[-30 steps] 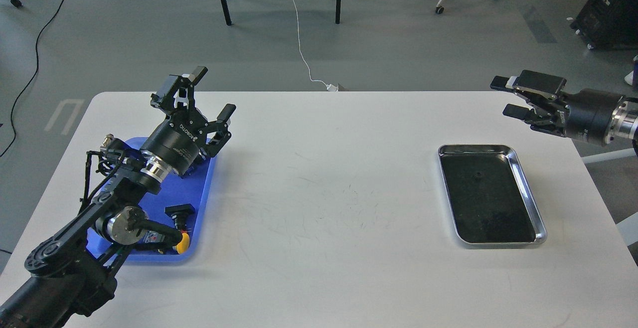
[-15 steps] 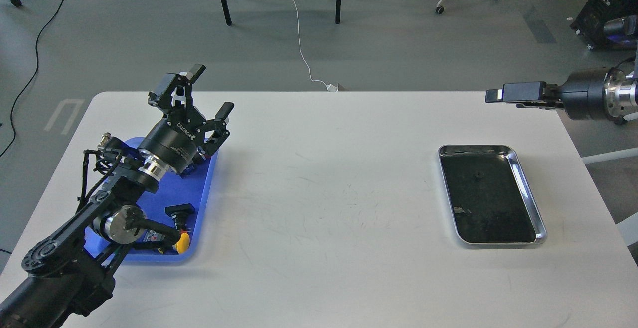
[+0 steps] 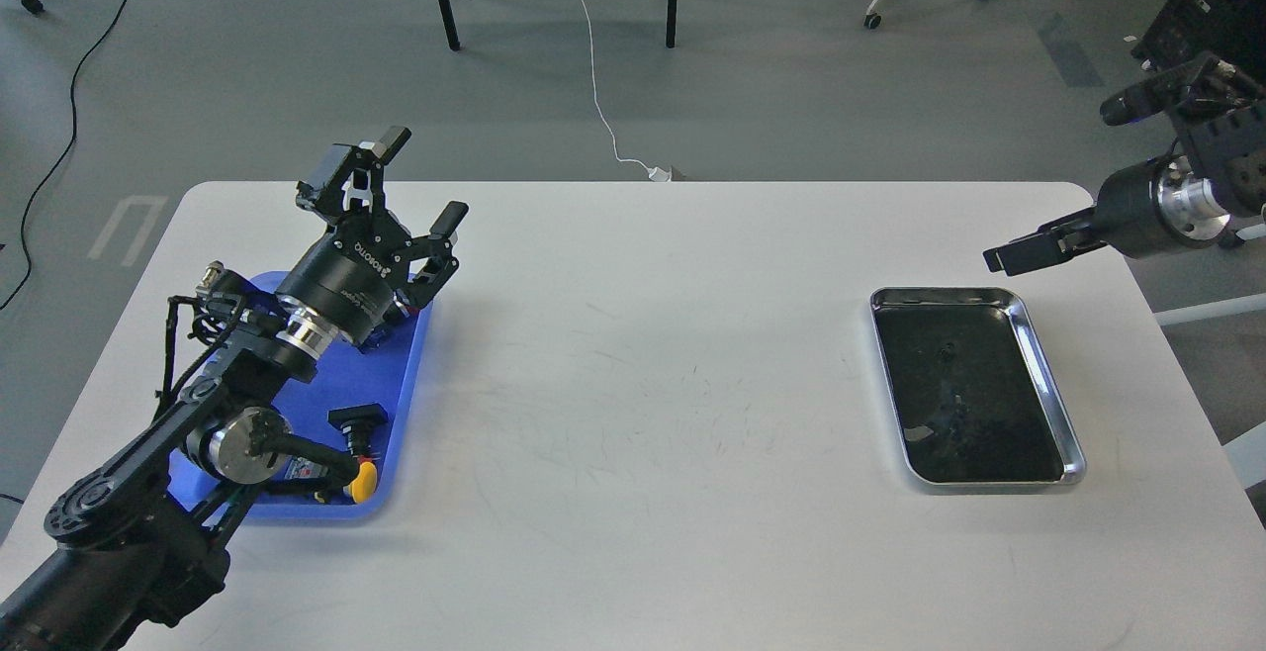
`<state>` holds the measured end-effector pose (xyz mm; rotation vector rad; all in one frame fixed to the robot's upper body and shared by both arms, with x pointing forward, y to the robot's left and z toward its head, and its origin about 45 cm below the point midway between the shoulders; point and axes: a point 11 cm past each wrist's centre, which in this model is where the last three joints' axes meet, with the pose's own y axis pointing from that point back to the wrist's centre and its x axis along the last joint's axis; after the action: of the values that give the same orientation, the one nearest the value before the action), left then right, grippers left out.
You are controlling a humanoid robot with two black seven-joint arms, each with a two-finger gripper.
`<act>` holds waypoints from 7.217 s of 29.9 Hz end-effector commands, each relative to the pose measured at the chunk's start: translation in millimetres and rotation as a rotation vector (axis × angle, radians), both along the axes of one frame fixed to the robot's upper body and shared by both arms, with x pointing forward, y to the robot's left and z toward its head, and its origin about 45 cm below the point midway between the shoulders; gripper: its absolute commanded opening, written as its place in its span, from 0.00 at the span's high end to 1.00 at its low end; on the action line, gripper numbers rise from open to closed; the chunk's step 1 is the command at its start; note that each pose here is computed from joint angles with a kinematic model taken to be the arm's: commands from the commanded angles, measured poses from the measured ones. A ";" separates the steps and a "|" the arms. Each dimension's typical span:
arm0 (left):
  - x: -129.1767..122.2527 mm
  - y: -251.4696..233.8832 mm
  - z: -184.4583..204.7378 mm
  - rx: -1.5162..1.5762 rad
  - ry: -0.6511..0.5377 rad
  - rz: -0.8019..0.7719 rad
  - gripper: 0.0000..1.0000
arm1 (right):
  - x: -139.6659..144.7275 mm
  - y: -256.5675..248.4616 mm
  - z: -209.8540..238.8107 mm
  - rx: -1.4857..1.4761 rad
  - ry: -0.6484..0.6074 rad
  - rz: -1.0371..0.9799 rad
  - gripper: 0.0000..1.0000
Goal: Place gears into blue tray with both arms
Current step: 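Swing the right gripper back over the metal tray and lower it, then grasp another small black part on the mat with the right gripper, then carry the black part to the table center and release it, then retract the right gripper and swing the left hand toward the part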
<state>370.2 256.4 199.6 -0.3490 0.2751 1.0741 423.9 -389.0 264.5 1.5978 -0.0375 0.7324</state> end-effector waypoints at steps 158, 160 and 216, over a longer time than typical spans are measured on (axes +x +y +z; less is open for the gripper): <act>-26.6 63.6 8.5 0.086 -0.011 0.050 0.02 | -34.2 280.8 -109.6 0.034 0.203 0.562 0.79; -26.6 63.6 8.5 0.086 -0.011 0.050 0.02 | -40.0 284.9 -111.5 0.046 0.210 0.582 0.79; -34.3 -78.2 47.4 0.852 -0.593 -0.628 0.02 | 0.7 90.4 -35.0 1.810 0.072 -0.857 0.05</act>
<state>341.5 202.8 257.4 0.0567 -0.4354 0.5157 437.1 -265.1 237.7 2.8720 -1.4331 -0.2095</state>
